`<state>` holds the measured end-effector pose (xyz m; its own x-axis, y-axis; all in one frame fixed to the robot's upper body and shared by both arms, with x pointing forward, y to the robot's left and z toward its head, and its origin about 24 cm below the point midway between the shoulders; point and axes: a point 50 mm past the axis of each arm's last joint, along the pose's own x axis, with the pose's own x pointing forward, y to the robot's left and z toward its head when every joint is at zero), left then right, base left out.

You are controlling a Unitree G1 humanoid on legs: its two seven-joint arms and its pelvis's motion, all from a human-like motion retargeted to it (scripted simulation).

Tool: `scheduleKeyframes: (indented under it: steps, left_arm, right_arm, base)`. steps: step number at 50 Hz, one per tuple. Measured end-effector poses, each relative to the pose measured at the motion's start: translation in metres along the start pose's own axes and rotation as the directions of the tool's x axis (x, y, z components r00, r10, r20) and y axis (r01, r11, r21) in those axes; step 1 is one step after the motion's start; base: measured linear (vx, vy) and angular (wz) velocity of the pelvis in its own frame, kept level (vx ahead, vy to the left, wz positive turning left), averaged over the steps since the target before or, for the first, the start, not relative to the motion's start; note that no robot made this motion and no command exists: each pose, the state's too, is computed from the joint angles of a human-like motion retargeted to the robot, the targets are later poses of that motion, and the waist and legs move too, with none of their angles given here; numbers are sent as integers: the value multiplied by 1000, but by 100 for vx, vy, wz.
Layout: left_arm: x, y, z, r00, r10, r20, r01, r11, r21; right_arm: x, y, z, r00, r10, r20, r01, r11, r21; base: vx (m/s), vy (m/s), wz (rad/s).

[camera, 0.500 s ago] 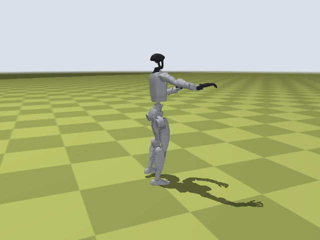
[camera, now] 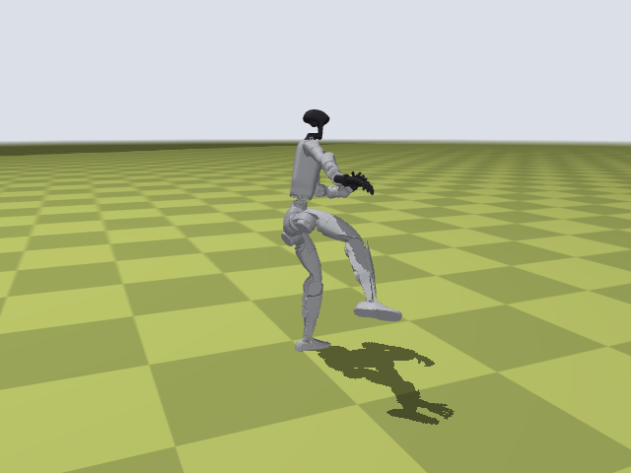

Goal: Kungfu

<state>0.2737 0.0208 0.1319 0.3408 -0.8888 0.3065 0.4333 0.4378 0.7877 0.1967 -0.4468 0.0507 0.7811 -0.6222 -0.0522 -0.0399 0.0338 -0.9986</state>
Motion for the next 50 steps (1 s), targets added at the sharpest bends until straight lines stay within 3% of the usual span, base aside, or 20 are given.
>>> scheduleKeyframes:
  steps: [5,9,13,18,27,35,41,50]
  left_arm:
    - [-47,-22,-29,976,-24,-216,26,1000,4]
    - [-80,-36,-52,926,-54,-374,15,994,-106]
    - [-117,-38,-72,851,-116,-512,17,981,-194]
    - [-158,-48,-75,779,-78,-622,-58,979,-195]
    - [-212,-52,-79,661,-41,-749,-173,963,-206]
    - [-190,-87,-95,636,-111,-763,-186,938,-292]
    - [-157,-116,-100,627,-270,-731,-32,928,-371]
    - [-123,-116,-107,656,-319,-684,209,948,-242]
  right_arm:
    - [-19,19,-18,974,-129,-186,130,992,-7]
    - [-38,40,-26,938,-151,-311,183,980,75]
    - [-62,76,-21,966,9,-259,34,987,160]
    - [-101,115,-24,948,178,-263,-138,977,162]
    - [-137,163,22,894,439,-89,-407,879,249]
    - [-141,182,99,767,612,192,-635,681,366]
    - [-135,177,151,716,583,385,-696,634,336]
    - [-150,162,239,570,442,692,-780,554,289]
  base:
    - [-7,5,-81]
    - [1,-13,20]
    - [11,-26,40]
    - [18,-19,13]
    - [10,-66,-20]
    - [11,18,-27]
    - [11,31,-25]
    - [6,-33,-48]
